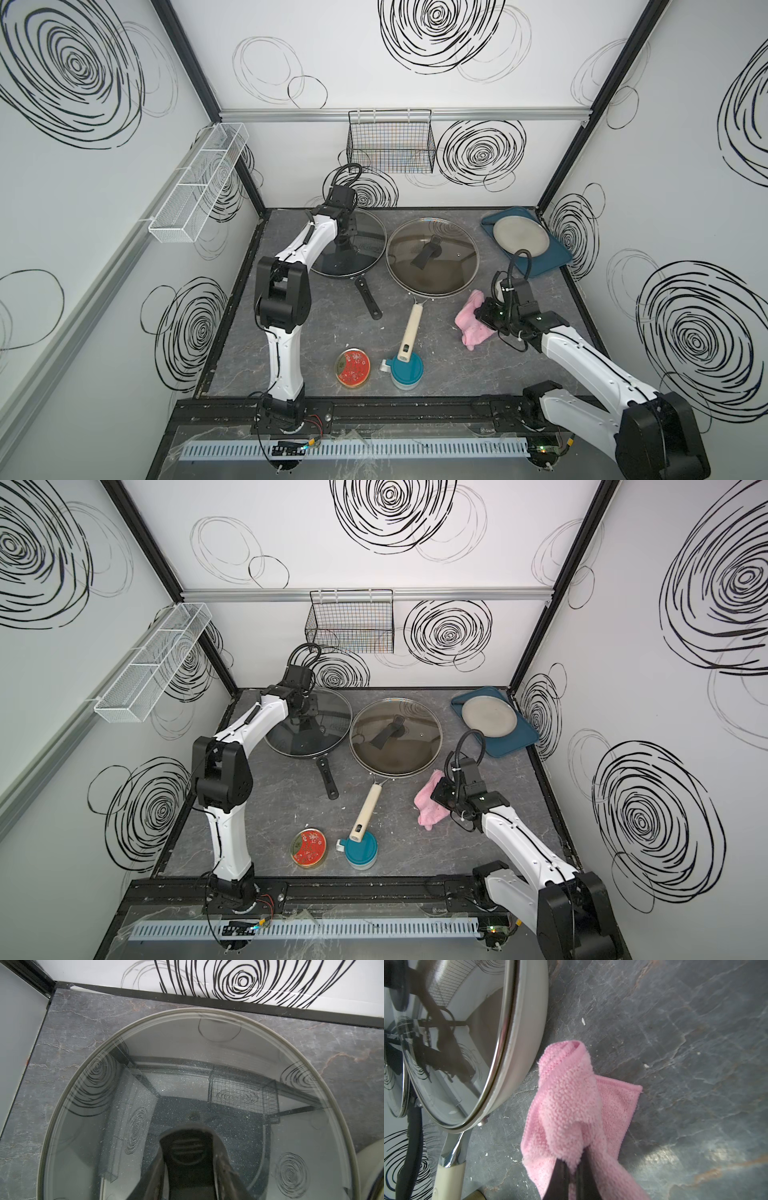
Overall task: Wipe the pot lid with a cloth
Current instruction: Pick up the pot lid from the cooking pot.
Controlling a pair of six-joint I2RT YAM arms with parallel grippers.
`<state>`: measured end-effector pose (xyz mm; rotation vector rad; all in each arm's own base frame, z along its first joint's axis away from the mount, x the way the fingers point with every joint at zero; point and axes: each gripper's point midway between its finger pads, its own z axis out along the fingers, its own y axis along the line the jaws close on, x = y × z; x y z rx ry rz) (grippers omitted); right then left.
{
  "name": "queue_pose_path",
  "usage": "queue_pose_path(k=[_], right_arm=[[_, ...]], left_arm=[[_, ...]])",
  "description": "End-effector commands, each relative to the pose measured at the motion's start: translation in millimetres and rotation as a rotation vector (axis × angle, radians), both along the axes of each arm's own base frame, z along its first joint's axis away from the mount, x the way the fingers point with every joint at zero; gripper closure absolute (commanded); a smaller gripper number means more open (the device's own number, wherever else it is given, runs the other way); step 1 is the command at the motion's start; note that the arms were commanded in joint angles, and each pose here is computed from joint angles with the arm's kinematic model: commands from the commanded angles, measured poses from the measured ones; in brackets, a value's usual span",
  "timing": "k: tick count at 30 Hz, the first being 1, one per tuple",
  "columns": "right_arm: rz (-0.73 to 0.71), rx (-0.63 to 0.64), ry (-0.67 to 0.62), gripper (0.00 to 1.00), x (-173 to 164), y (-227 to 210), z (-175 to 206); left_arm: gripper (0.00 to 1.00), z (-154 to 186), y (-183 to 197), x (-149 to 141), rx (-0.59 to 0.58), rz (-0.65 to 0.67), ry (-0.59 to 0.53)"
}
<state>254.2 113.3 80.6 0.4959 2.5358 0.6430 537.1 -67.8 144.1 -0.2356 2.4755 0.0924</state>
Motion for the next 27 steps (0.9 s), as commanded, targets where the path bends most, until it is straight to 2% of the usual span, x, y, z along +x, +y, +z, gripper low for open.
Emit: queue_pose_path(k=[1, 5, 12, 19, 27], right_arm=[[-0.014, 0.004, -0.013, 1.00, 0.9, -2.3, 4.7], [-0.016, 0.009, -0.013, 1.00, 0.1, -2.5, 3.6], [-0.020, 0.015, -0.011, 1.00, -0.2, -2.2, 2.0], [-0.025, 0.021, -0.006, 1.00, -1.6, -2.2, -0.2], [-0.030, 0.017, -0.008, 1.00, -2.5, -3.5, 0.2]], left_arm=[[0.65, -17.8, 8.3, -3.1, 0.005, -0.002, 0.039], [0.71, -18.7, 15.7, -7.5, 0.020, -0.001, 0.052], [0.56, -15.6, 19.5, -6.8, 0.045, -0.036, 0.076], [0.53, -24.0, 19.4, -7.7, 0.077, -0.071, 0.137], [0.55, -33.7, 15.2, -3.1, 0.068, -0.092, 0.175]])
